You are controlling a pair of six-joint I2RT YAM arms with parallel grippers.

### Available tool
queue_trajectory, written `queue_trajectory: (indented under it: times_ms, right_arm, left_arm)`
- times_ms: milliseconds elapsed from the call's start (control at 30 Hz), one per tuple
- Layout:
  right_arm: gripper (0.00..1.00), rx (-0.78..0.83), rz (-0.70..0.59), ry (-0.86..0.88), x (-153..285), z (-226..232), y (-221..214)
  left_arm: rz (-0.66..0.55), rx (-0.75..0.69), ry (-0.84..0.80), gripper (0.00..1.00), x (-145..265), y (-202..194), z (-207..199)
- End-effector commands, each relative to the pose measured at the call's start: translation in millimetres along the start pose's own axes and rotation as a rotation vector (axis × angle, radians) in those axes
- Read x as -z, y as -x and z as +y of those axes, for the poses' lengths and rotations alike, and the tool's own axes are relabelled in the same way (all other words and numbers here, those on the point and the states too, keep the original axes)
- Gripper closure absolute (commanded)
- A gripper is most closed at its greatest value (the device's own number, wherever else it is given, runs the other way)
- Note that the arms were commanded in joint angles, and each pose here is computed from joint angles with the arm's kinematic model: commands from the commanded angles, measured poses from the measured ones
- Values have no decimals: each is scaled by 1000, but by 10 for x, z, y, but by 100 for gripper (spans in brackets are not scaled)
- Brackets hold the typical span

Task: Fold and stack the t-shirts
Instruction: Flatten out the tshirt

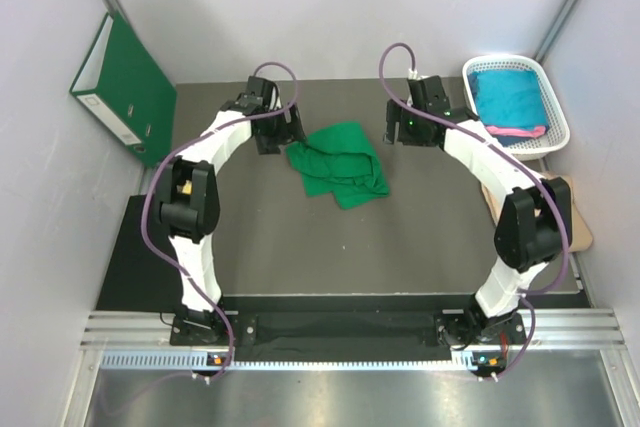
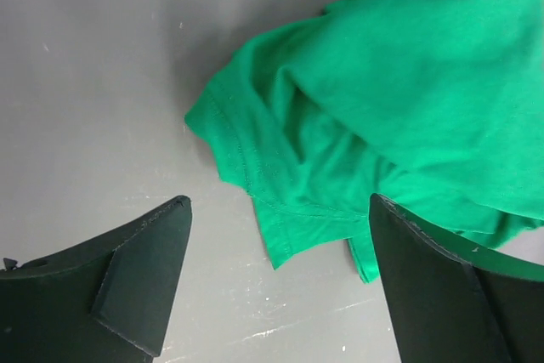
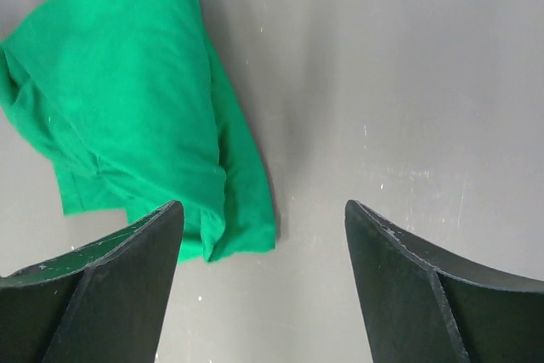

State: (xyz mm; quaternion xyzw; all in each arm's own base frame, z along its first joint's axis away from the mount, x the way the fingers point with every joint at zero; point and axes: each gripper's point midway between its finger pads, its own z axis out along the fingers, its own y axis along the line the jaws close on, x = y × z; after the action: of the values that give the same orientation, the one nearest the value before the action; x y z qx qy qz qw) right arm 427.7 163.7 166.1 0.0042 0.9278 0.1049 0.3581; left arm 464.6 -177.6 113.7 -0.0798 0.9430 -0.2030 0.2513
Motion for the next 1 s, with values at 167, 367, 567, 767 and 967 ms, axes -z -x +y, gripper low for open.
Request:
queue_trajectory:
  times_ms: [167, 367, 567, 767, 967]
  right_arm:
    - [24, -41, -83, 40, 261, -6, 65]
    - [24, -60, -75, 33, 297, -45, -42]
    - [24, -68, -79, 25, 317, -79, -98]
    - [25, -71, -72, 13, 323, -115, -156]
    - [25, -76, -66, -20, 337, -232, -199]
  left_arm:
    - [77, 46, -24, 17, -319, -200, 55]
    - [124, 59, -5, 22, -572, -342, 154]
    - [133, 43, -4, 100, -656, -362, 147]
    - [-33, -13, -27, 100, -85, 147, -192]
    - [-430, -19, 57, 100, 1130, 994, -420]
